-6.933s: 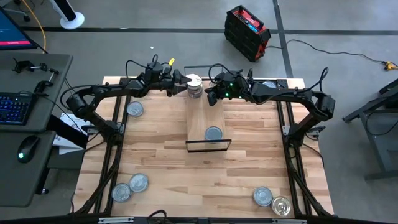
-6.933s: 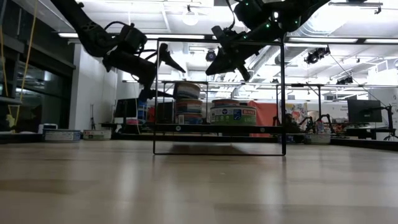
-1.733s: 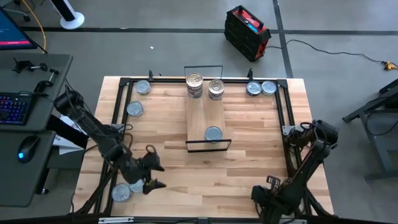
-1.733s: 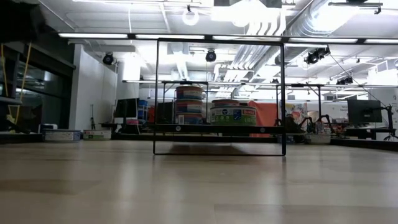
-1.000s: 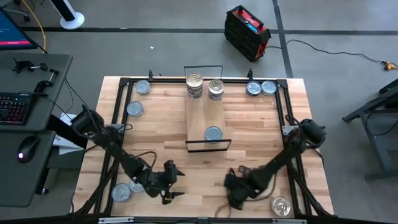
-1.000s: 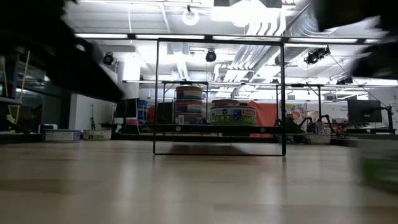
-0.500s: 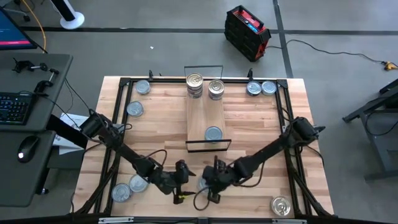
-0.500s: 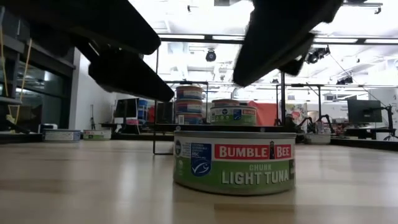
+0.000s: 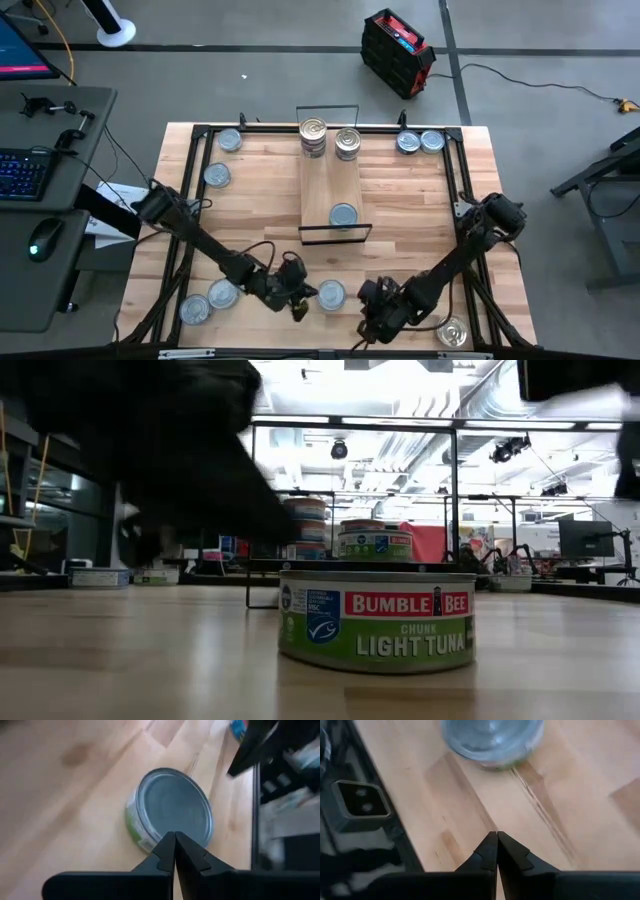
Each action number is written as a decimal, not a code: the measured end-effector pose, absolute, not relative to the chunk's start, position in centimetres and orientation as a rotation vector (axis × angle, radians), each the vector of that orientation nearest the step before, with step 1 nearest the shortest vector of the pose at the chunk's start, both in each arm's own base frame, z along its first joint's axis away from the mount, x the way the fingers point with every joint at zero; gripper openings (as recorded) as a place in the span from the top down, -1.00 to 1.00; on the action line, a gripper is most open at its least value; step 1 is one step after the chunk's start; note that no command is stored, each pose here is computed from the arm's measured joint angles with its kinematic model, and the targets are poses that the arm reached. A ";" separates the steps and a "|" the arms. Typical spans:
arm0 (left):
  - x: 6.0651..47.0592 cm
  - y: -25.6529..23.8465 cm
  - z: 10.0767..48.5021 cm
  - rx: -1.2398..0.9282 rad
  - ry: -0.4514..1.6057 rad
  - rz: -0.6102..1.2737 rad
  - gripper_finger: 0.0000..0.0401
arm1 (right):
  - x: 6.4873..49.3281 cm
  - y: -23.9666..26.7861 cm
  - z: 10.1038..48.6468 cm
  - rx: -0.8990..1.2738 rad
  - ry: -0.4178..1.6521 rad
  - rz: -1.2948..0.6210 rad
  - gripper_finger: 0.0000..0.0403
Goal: Stack canned seafood by type on shelf
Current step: Stack the green tuna can on top of the other green tuna can on the shelf
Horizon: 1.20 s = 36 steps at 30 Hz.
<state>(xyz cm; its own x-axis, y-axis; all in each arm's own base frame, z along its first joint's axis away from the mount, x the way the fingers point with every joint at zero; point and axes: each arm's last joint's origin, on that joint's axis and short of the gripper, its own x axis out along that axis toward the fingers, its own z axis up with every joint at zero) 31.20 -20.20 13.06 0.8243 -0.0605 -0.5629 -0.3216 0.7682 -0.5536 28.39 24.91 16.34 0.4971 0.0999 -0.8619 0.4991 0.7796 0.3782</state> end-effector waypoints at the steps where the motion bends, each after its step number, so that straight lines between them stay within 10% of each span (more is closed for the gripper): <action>1: 31.7 -20.3 12.6 -0.762 0.581 0.129 1.00 | 28.2 24.8 15.6 0.698 1.026 -0.268 1.00; 10: 32.7 -21.5 12.0 -1.149 0.578 0.142 1.00 | 28.8 22.9 13.7 0.792 0.950 -0.329 1.00; 36: 31.3 -21.6 11.0 -1.295 0.601 0.382 1.00 | 31.8 20.8 13.3 0.638 0.861 -0.262 1.00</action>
<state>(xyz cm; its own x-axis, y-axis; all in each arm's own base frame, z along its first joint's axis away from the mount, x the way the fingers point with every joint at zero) 31.31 -21.56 11.02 0.7896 -0.0657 -0.6101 -0.5803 0.2432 -0.7772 31.75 20.79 13.28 0.6343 0.0362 -0.7722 0.4595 0.7857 0.4142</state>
